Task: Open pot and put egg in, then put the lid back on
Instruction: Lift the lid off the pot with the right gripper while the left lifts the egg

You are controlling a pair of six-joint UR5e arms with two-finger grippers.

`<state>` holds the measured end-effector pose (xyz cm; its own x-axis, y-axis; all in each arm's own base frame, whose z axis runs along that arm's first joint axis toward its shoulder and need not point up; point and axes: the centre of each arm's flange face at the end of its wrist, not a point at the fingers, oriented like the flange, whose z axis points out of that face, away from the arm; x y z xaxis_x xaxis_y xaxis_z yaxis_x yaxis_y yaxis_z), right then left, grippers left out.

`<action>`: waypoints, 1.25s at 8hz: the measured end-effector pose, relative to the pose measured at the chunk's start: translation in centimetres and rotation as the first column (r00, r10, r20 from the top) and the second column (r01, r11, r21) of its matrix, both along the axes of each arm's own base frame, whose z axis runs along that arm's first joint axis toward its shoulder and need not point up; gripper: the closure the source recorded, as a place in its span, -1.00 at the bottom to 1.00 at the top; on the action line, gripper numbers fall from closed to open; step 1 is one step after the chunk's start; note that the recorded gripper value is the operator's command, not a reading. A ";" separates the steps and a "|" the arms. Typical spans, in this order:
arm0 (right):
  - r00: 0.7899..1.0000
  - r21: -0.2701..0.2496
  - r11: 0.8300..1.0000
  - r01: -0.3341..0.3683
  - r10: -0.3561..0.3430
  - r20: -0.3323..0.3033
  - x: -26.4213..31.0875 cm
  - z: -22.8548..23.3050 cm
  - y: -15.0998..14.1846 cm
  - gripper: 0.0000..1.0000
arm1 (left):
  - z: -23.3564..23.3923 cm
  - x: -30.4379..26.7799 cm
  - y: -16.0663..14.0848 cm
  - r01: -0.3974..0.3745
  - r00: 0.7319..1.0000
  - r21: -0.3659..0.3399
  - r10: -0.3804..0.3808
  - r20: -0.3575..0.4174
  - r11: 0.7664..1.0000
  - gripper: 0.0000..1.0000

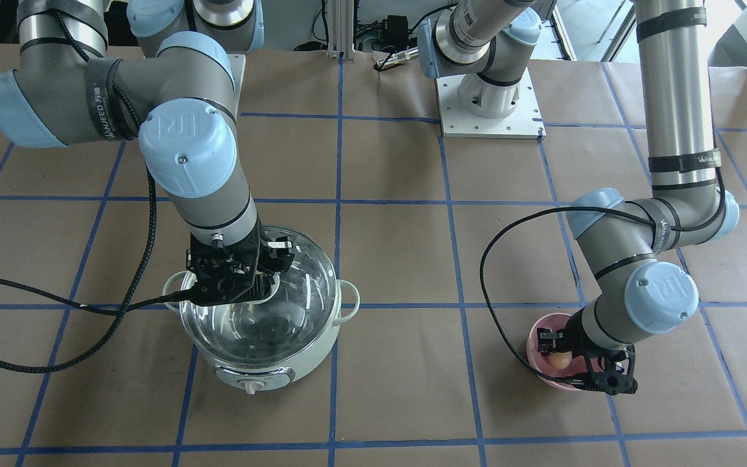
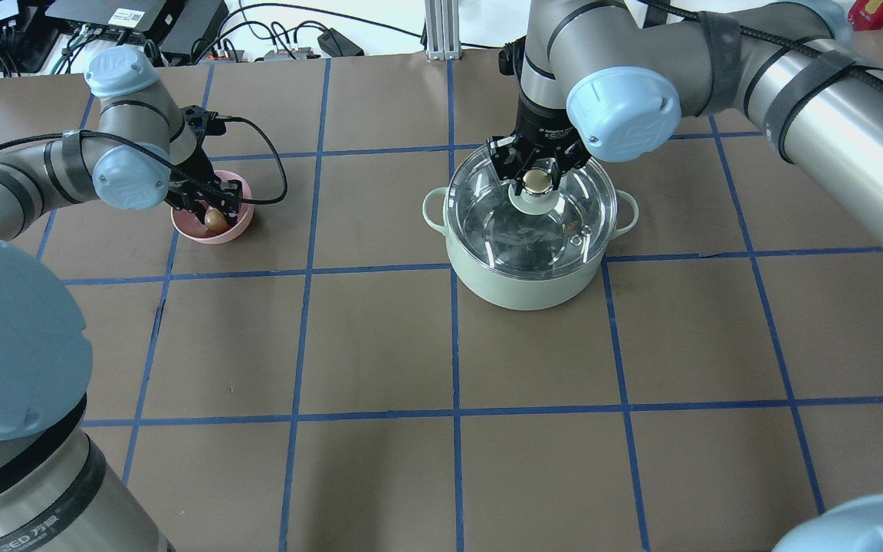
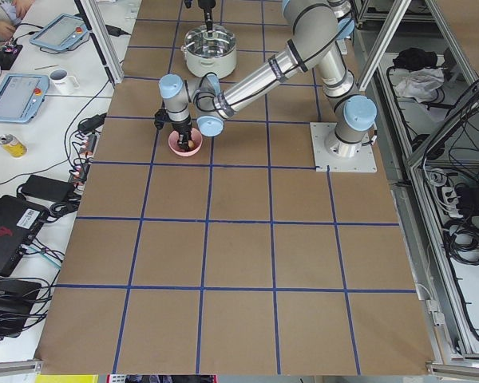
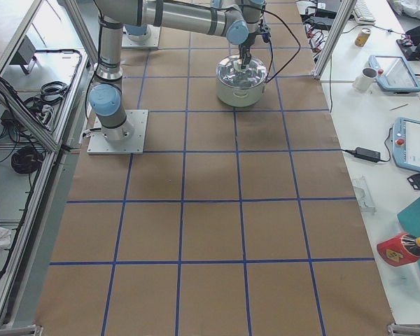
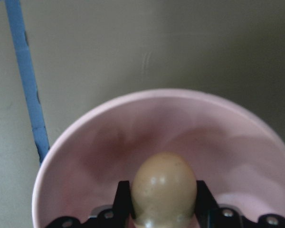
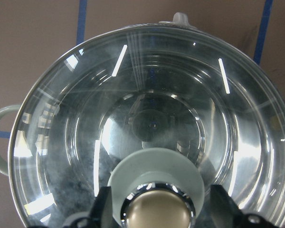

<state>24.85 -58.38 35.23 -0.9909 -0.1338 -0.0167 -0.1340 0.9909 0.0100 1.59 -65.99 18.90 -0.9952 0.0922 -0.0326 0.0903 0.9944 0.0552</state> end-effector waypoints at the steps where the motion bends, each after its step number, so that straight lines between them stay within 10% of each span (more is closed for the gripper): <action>1: 1.000 0.005 1.000 0.000 0.000 0.014 0.1 0.1 0.1 1.00 | 0.0 0.0 0.0 -0.005 1.000 0.001 0.005 0.001 1.000 0.59; 2: 1.000 0.018 1.000 0.000 -0.001 0.031 0.3 0.2 0.2 1.00 | 0.0 0.0 0.0 -0.019 1.000 0.000 0.019 0.002 1.000 1.00; 10: 0.997 -0.049 0.996 -0.068 0.069 0.026 -13.1 14.2 3.4 1.00 | 15.2 -5.1 2.4 -0.149 0.988 -0.102 0.152 0.030 0.984 1.00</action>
